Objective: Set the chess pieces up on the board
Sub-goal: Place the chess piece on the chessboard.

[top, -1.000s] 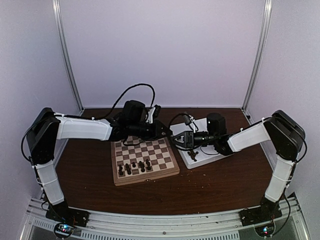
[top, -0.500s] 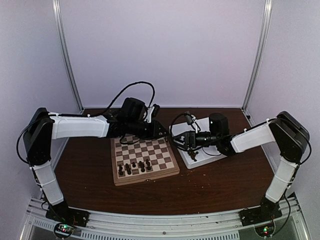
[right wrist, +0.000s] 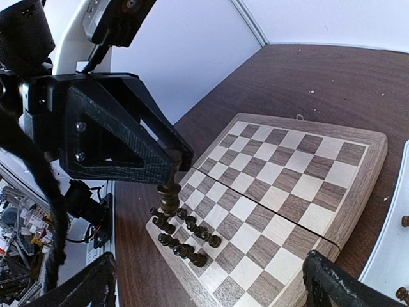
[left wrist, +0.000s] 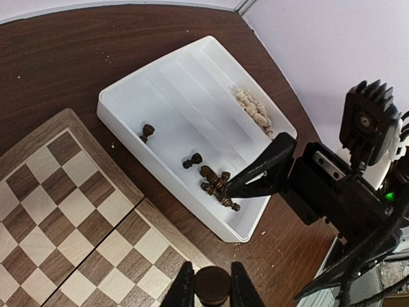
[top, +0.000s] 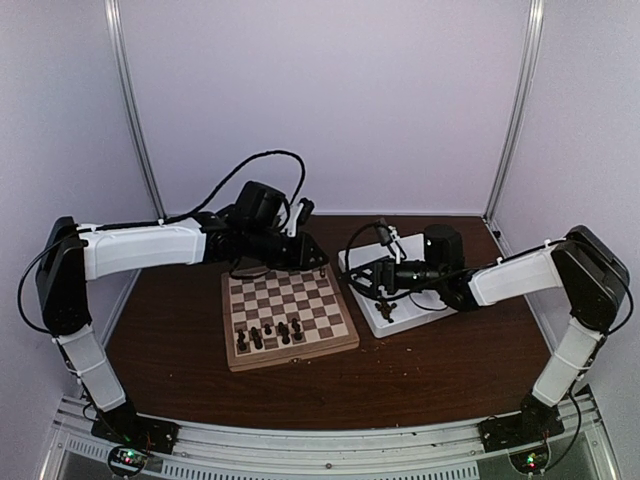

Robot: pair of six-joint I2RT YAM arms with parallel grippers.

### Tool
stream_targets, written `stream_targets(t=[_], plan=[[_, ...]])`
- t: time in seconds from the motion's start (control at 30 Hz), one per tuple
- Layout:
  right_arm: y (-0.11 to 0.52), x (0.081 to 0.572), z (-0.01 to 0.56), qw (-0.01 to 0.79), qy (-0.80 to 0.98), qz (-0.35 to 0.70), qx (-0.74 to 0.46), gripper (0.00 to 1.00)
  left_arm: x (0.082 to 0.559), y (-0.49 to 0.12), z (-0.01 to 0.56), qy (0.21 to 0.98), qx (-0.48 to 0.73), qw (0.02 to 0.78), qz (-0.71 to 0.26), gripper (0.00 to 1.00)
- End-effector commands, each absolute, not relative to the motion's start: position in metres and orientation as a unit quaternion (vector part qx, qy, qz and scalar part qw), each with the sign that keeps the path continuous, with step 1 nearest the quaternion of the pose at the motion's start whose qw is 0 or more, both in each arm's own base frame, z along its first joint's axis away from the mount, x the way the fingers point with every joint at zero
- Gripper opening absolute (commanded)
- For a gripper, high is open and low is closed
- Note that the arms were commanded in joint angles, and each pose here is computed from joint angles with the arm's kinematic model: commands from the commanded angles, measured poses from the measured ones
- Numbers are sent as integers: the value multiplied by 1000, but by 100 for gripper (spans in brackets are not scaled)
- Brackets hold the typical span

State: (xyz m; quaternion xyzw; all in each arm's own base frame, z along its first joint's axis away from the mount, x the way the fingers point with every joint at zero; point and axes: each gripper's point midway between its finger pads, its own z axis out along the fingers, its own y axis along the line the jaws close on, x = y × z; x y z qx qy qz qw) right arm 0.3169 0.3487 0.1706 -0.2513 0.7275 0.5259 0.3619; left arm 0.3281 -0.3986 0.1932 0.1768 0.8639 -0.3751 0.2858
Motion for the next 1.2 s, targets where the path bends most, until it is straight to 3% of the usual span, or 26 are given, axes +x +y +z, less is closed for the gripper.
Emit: stream_targets(t=[0.0,0.63,0.97,1.17], plan=[[342,320,176,391,731,501,-251,100,330,-391,211,862,181,303,-365,7],[316,328,183,449,747,438,-222,100,328,-402,207,858,164,282,-398,8],[295,323,199,495,740,402,-212,100,332,-421,228,807,95,288,-507,8],[288,314,209,525,719,395,-226,84,337,-428,237,766,34,290,-573,8]])
